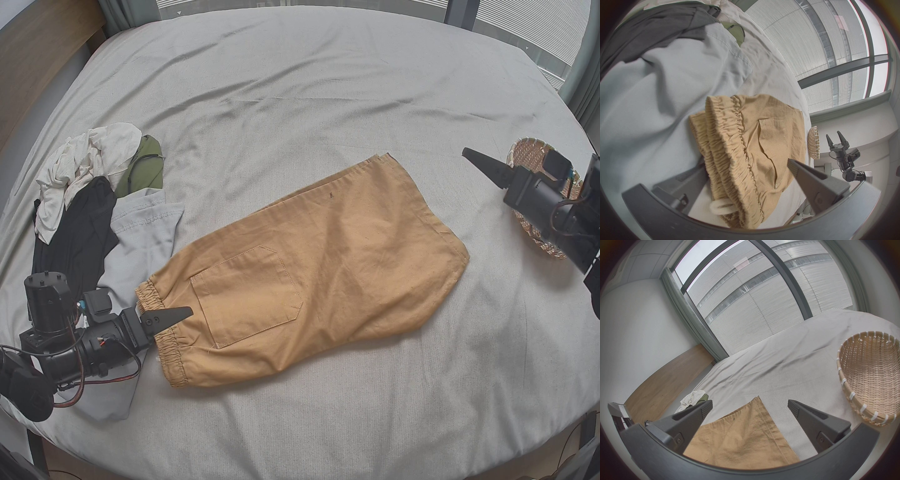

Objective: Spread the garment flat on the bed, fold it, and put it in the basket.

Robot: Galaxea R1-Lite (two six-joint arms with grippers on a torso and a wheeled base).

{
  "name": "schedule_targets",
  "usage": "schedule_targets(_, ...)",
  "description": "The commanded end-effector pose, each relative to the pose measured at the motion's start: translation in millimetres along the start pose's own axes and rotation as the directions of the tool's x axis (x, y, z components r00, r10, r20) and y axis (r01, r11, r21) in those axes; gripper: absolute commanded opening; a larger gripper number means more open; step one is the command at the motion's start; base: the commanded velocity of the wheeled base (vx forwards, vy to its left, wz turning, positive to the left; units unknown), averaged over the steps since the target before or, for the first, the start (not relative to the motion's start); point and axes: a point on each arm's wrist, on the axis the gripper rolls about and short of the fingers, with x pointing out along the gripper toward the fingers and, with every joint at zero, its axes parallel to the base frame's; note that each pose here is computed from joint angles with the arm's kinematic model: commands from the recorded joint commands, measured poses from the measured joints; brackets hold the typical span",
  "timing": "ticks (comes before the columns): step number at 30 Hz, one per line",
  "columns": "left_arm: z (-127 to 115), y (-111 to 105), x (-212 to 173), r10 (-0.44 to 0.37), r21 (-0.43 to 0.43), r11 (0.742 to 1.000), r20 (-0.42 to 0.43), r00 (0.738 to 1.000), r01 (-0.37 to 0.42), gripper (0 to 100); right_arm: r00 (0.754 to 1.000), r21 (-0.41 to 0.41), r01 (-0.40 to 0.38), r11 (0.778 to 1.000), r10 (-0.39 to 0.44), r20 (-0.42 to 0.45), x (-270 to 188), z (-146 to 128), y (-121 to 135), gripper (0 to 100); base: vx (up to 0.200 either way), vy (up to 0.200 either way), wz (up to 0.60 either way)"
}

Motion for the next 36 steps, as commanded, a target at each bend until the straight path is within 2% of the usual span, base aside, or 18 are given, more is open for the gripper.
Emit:
schedule_targets(1, -2, 4, 9, 0.006, -0.005, 1.000, -0.023, 1.000, -0.006, 0, 0.999, -0.010, -0.012, 1.000, 0.013, 0.039, -19, 11, 9, 100, 0.000, 0.000, 0.00)
schedule_targets(7, 1, 2, 5, -0.002, -0.003, 1.000, 0.007, 1.000, 0.002, 0, 1.000, -0.006, -0.008, 1.000, 0.008, 0.023, -25, 5, 8, 100, 0.000, 0.000, 0.00)
schedule_targets(9, 6, -7, -4, -0.031, 0.008, 0.999, 0.048, 0.998, 0.031, 0, 1.000, -0.001, -0.003, 1.000, 0.003, 0.006, -27, 0, 7, 100, 0.000, 0.000, 0.00)
schedule_targets(10, 13, -19, -21, -0.073, 0.009, 0.997, 0.100, 0.992, 0.072, 0, 1.000, 0.002, 0.001, 1.000, -0.001, -0.005, -29, -3, 6, 100, 0.000, 0.000, 0.00)
schedule_targets(13, 18, -35, -48, -0.095, 0.008, 0.995, 0.133, 0.987, 0.095, 0, 1.000, 0.006, 0.010, 1.000, -0.010, -0.021, -33, -8, 5, 100, 0.000, 0.000, 0.00)
schedule_targets(20, 26, -52, -112, -0.044, -0.072, 0.996, 0.087, 0.995, 0.051, 0, 0.995, 0.027, 0.055, 0.998, -0.052, -0.090, -45, -29, -5, 100, 0.000, 0.000, 0.00)
schedule_targets(22, 31, -51, -123, -0.016, -0.072, 0.997, 0.090, 0.996, 0.022, 0, 0.995, 0.025, 0.052, 0.998, -0.050, -0.083, -48, -33, -5, 100, 0.000, 0.000, 0.00)
schedule_targets(27, 36, -43, -134, 0.075, -0.057, 0.996, 0.104, 0.992, -0.069, 0, 0.996, 0.033, 0.048, 0.998, -0.046, -0.075, -53, -40, -6, 100, 0.000, 0.000, 0.00)
schedule_targets(30, 36, -39, -135, 0.102, -0.066, 0.993, 0.093, 0.991, -0.096, 0, 0.995, 0.044, 0.053, 0.998, -0.049, -0.085, -56, -45, -7, 100, 0.000, 0.000, 0.00)
schedule_targets(33, 36, -37, -133, 0.106, -0.069, 0.992, 0.083, 0.991, -0.101, 0, 0.995, 0.051, 0.054, 0.997, -0.049, -0.090, -59, -49, -8, 100, 0.000, 0.000, 0.00)
schedule_targets(36, 40, -43, -131, 0.077, -0.047, 0.996, 0.080, 0.994, -0.073, 0, 0.996, 0.051, 0.046, 0.998, -0.042, -0.078, -61, -52, -8, 100, 0.000, 0.000, 0.00)
